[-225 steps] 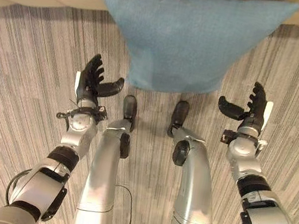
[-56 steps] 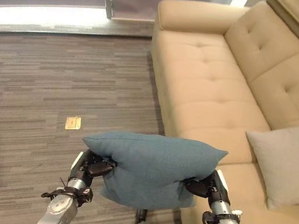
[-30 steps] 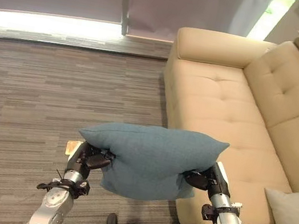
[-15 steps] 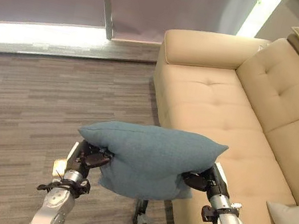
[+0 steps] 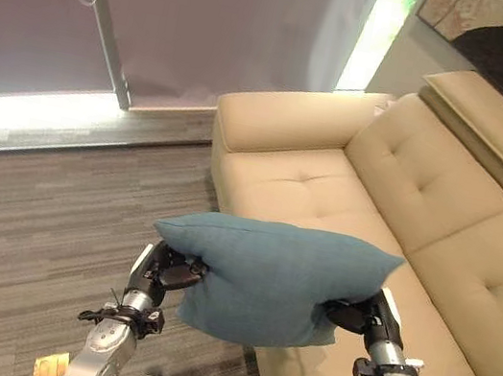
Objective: Pick up all the scattered cushions and arrange them neatly on the sofa.
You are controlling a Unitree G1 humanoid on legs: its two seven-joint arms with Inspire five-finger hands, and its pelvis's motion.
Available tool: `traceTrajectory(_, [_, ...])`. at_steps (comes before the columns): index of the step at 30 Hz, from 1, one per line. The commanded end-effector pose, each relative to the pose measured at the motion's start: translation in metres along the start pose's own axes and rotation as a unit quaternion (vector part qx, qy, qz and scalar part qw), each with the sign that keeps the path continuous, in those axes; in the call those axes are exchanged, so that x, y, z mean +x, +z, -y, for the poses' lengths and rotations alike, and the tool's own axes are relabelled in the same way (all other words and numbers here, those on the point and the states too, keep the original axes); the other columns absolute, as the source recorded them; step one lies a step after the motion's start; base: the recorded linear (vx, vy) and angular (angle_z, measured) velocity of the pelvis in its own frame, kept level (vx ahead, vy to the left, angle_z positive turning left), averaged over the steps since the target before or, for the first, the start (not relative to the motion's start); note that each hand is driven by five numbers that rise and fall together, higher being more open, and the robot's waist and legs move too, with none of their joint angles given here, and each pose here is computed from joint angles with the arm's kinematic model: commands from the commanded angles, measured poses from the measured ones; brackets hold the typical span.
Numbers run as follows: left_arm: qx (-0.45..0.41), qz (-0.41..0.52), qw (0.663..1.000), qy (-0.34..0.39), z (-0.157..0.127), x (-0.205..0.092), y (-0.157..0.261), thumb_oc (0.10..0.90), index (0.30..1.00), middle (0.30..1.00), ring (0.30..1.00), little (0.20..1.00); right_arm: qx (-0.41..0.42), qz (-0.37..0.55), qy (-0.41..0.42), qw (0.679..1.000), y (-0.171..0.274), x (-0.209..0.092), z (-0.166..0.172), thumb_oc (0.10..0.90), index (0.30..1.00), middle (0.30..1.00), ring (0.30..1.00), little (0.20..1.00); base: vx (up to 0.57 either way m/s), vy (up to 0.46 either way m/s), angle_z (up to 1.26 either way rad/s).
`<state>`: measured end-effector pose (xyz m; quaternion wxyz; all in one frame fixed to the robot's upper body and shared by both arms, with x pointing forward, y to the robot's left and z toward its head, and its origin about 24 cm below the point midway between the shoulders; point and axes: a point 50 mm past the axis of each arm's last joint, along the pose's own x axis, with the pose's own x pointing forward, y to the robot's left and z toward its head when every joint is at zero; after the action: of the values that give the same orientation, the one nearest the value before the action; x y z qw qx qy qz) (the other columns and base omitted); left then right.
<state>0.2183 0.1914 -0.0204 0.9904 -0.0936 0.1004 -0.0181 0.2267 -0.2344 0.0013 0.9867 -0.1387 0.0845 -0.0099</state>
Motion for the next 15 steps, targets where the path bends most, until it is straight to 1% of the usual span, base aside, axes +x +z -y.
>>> traceTrajectory(1, [0.006, 0.179, 0.977, -0.115, 0.042, 0.011, 0.071, 0.400, 0.300, 0.300, 0.300, 0.300, 0.057, 0.207, 0.057, 0.975, 0.080, 0.016, -0.034, 0.400, 0.300, 0.300, 0.300, 0.300, 0.34, 0.314, -0.99])
traceTrajectory(7, [0.023, 0.191, 0.978, -0.083, 0.028, 0.012, 0.079, 0.400, 0.300, 0.300, 0.300, 0.300, 0.063, 0.232, 0.084, 0.967, 0.096, 0.022, -0.050, 0.400, 0.300, 0.300, 0.300, 0.300, 0.18, 0.190, -0.36])
traceTrajectory(12, [0.023, 0.191, 0.978, -0.081, 0.028, 0.012, 0.079, 0.400, 0.300, 0.300, 0.300, 0.300, 0.061, 0.231, 0.086, 0.967, 0.095, 0.022, -0.050, 0.400, 0.300, 0.300, 0.300, 0.300, 0.08, 0.062, 0.27])
traceTrajectory(14, [0.015, 0.183, 0.980, -0.076, 0.027, 0.011, 0.075, 0.400, 0.300, 0.300, 0.300, 0.300, 0.061, 0.225, 0.103, 0.967, 0.095, 0.023, -0.054, 0.400, 0.300, 0.300, 0.300, 0.300, 0.51, 0.178, 0.23])
traceTrajectory(15, [0.017, 0.185, 0.980, -0.076, 0.027, 0.011, 0.075, 0.400, 0.300, 0.300, 0.300, 0.300, 0.063, 0.227, 0.108, 0.966, 0.096, 0.024, -0.055, 0.400, 0.300, 0.300, 0.300, 0.300, 0.57, 0.149, -0.77])
